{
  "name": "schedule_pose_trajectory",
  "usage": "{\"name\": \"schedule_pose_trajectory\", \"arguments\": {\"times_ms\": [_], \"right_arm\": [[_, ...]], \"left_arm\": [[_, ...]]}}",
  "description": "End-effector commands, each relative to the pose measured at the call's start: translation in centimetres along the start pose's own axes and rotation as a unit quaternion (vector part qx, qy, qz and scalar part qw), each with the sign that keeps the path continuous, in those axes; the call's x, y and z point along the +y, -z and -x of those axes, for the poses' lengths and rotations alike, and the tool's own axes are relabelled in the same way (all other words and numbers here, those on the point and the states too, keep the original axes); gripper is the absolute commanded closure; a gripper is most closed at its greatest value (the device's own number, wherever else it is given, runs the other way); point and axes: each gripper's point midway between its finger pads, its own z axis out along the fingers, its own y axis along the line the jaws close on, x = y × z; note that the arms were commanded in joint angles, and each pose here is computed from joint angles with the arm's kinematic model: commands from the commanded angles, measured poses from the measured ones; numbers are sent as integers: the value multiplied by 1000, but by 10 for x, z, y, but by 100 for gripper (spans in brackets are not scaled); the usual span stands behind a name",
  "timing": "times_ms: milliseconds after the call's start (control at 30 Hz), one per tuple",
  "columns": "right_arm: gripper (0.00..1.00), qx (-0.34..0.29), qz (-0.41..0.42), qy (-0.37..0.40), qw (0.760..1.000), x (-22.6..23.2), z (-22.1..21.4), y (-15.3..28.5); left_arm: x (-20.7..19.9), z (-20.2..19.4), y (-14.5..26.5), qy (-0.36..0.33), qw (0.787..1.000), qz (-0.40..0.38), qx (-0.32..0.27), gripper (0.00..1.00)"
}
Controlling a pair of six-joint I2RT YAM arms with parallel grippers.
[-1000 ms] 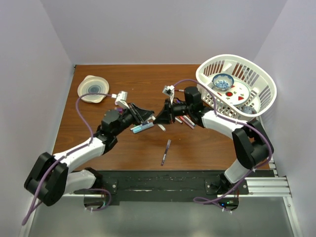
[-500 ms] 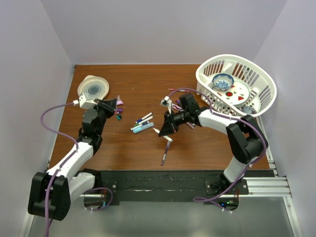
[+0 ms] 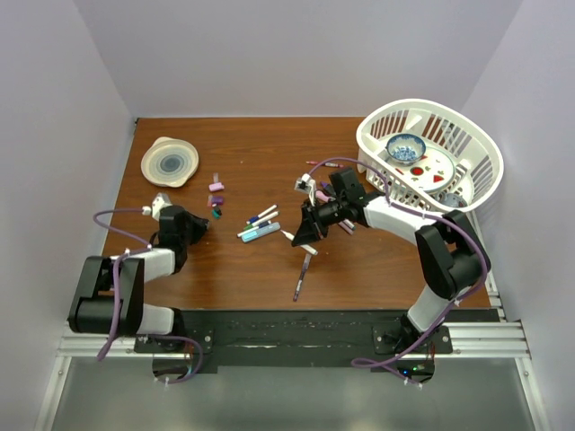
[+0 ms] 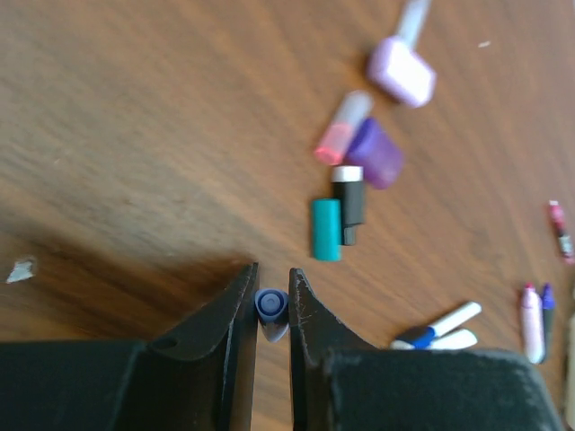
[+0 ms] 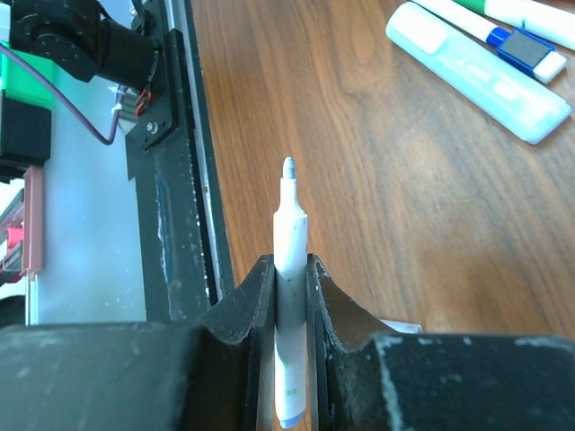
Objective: Open the pen caps
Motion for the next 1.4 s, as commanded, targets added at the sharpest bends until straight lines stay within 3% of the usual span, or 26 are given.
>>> {"name": "schedule_pose_trajectory", "arguments": {"times_ms": [0, 100, 233, 333, 467, 533, 667, 833, 967, 1000, 1100, 1367], "right_arm": [[100, -19, -8, 33, 999, 3, 21, 9], [100, -21, -12, 32, 999, 1, 22, 12], [100, -28, -20, 34, 999, -2, 25, 17], [100, -35, -26, 30, 999, -6, 27, 24], [100, -43, -46, 34, 997, -14, 30, 33], [100, -41, -78, 45, 995, -22, 30, 38], [100, -34, -236, 55, 970, -71, 34, 62], [100, -10, -341, 75, 937, -104, 33, 87], [99, 14, -395, 86, 915, -123, 32, 103], [99, 20, -403, 92, 911, -125, 32, 106], [96, 35, -421, 99, 901, -134, 31, 114], [92, 82, -428, 80, 897, -156, 11, 111]], "left_arm": [[-17, 18, -16, 12, 1000, -18, -21, 83], [-17, 17, -28, 17, 1000, -14, -13, 75], [-22, 22, -36, 17, 1000, -16, -13, 52], [-28, 29, -36, 16, 999, -21, -18, 41], [-37, 42, -23, 9, 999, -30, -37, 38], [-48, 55, -9, 0, 997, -45, -57, 37], [-78, 79, 26, -40, 989, -101, -98, 30], [-123, 95, 76, -104, 970, -190, -113, 13], [-160, 92, 105, -203, 941, -259, -77, 12], [-164, 77, 111, -224, 932, -282, -39, 11], [-165, 62, 125, -289, 908, -304, 2, 9], [-142, 47, 127, -333, 905, -266, -9, 7]]}}
